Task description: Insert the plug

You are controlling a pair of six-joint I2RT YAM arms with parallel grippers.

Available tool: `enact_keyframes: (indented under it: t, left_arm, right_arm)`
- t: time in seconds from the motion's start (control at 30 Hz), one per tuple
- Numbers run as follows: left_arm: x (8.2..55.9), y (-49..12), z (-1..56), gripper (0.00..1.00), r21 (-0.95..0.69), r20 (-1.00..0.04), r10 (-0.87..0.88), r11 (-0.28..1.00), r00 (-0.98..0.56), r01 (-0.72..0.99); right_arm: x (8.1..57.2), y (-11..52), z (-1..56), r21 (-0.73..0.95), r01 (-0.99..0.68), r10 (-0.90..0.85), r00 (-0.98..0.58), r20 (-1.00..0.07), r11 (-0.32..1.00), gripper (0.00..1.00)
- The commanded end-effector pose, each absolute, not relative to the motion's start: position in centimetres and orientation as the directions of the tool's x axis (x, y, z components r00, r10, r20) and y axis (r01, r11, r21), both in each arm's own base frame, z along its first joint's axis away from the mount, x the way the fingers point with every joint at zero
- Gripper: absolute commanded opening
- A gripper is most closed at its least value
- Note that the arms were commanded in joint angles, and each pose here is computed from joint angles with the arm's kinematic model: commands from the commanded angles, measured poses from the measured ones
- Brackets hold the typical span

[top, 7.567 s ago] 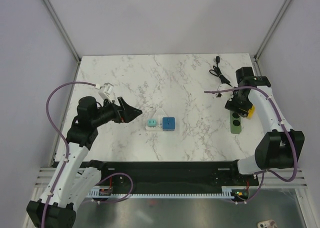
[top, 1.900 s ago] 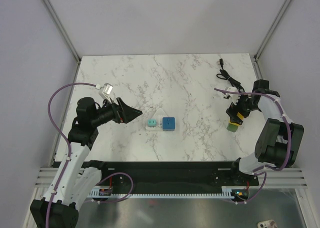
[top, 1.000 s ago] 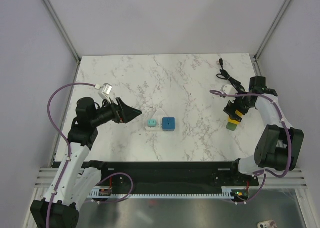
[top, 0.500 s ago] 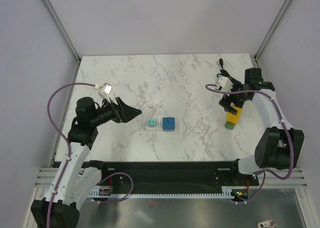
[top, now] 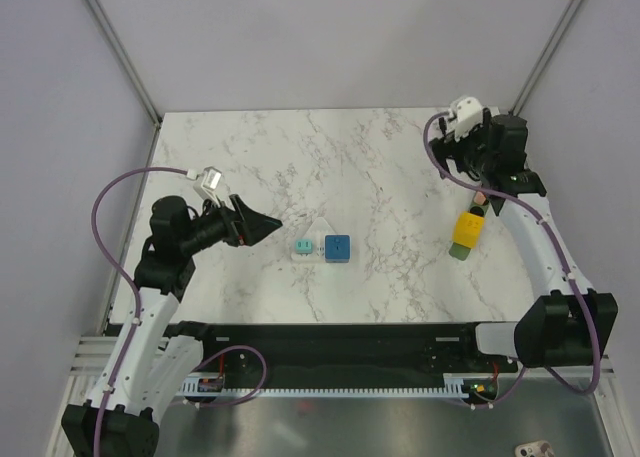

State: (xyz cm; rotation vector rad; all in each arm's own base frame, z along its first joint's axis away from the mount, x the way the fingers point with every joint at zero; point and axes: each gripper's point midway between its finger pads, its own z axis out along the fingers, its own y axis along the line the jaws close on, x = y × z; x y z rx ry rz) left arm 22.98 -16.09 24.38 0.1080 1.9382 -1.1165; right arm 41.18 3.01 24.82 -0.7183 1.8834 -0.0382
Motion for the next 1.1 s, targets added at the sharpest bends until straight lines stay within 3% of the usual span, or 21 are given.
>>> enact_keyframes:
  t: [0.0, 0.1, 0.2, 0.23, 0.27, 0.33, 0.4, 0.57, 0.63, 0.67, 0.73, 0.77, 0.8, 0.83, 1.07]
  left_arm:
    - [23.3, -15.6, 25.9, 1.0, -0.616, -0.766, -0.322, 0.617, -0.556, 0.491]
    - [23.7, -15.3, 26.0, 1.0, -0.606, -0.773, -0.328, 0.634, -0.542, 0.48]
    - [24.1, -15.0, 26.0, 1.0, -0.584, -0.788, -0.321, 0.659, -0.526, 0.473]
    - [24.3, -14.8, 26.0, 1.0, -0.579, -0.791, -0.32, 0.668, -0.522, 0.468]
    - [24.4, -14.7, 26.1, 1.0, -0.577, -0.791, -0.32, 0.674, -0.521, 0.462]
    - [24.6, -14.7, 26.1, 1.0, -0.574, -0.792, -0.316, 0.676, -0.522, 0.463]
    - [24.7, -14.9, 26.1, 1.0, -0.58, -0.788, -0.315, 0.67, -0.529, 0.463]
    - [25.1, -14.9, 26.8, 1.0, -0.564, -0.803, -0.312, 0.673, -0.507, 0.479]
    - [25.0, -15.2, 26.9, 1.0, -0.567, -0.801, -0.3, 0.659, -0.518, 0.494]
    - [24.9, -15.3, 26.7, 1.0, -0.572, -0.795, -0.294, 0.655, -0.531, 0.494]
    - [25.0, -15.4, 25.9, 1.0, -0.582, -0.782, -0.285, 0.653, -0.554, 0.486]
    - [25.1, -15.3, 25.4, 1.0, -0.58, -0.78, -0.28, 0.659, -0.56, 0.479]
    - [25.3, -15.2, 25.1, 1.0, -0.579, -0.778, -0.283, 0.669, -0.56, 0.466]
    - [25.3, -15.1, 24.6, 1.0, -0.579, -0.775, -0.282, 0.676, -0.566, 0.456]
    - [25.0, -14.8, 24.1, 1.0, -0.583, -0.768, -0.289, 0.686, -0.572, 0.435]
  right_arm:
    - [43.9, -0.2, 35.6, 0.334, 0.153, 0.342, -0.026, -0.939, 0.93, 0.98]
    - [43.1, 0.0, 36.7, 0.475, 0.251, 0.513, -0.111, -0.851, 0.843, 0.98]
    - [43.7, 3.4, 37.0, 0.571, 0.111, 0.582, -0.187, -0.792, 0.813, 0.98]
    - [43.7, 5.8, 36.9, 0.61, -0.008, 0.586, -0.268, -0.765, 0.792, 0.98]
    - [44.1, 4.9, 36.8, 0.654, 0.012, 0.633, -0.263, -0.728, 0.756, 0.98]
    - [44.4, 5.3, 35.3, 0.802, 0.012, 0.755, -0.347, -0.557, 0.597, 0.98]
    - [45.1, 5.9, 35.2, 0.849, -0.069, 0.784, -0.351, -0.512, 0.523, 0.98]
    - [42.7, 2.2, 33.3, 0.695, 0.134, 0.7, -0.274, -0.659, 0.707, 0.96]
    - [41.0, 0.5, 33.1, 0.627, 0.225, 0.666, -0.252, -0.702, 0.746, 0.87]
    - [39.3, -1.9, 31.3, 0.538, 0.38, 0.646, -0.262, -0.717, 0.752, 0.73]
    - [37.4, -4.0, 29.9, 0.427, 0.5, 0.611, -0.291, -0.736, 0.753, 0.6]
    - [36.0, -4.6, 28.5, 0.362, 0.548, 0.595, -0.337, -0.73, 0.754, 0.33]
    - [35.3, -4.7, 27.7, 0.317, 0.553, 0.572, -0.38, -0.727, 0.771, 0.13]
    - [34.6, -4.8, 26.7, 0.291, 0.565, 0.569, -0.411, -0.712, 0.772, 0.0]
    - [30.6, -3.8, 19.7, 0.149, 0.578, 0.554, -0.629, -0.546, 0.803, 0.0]
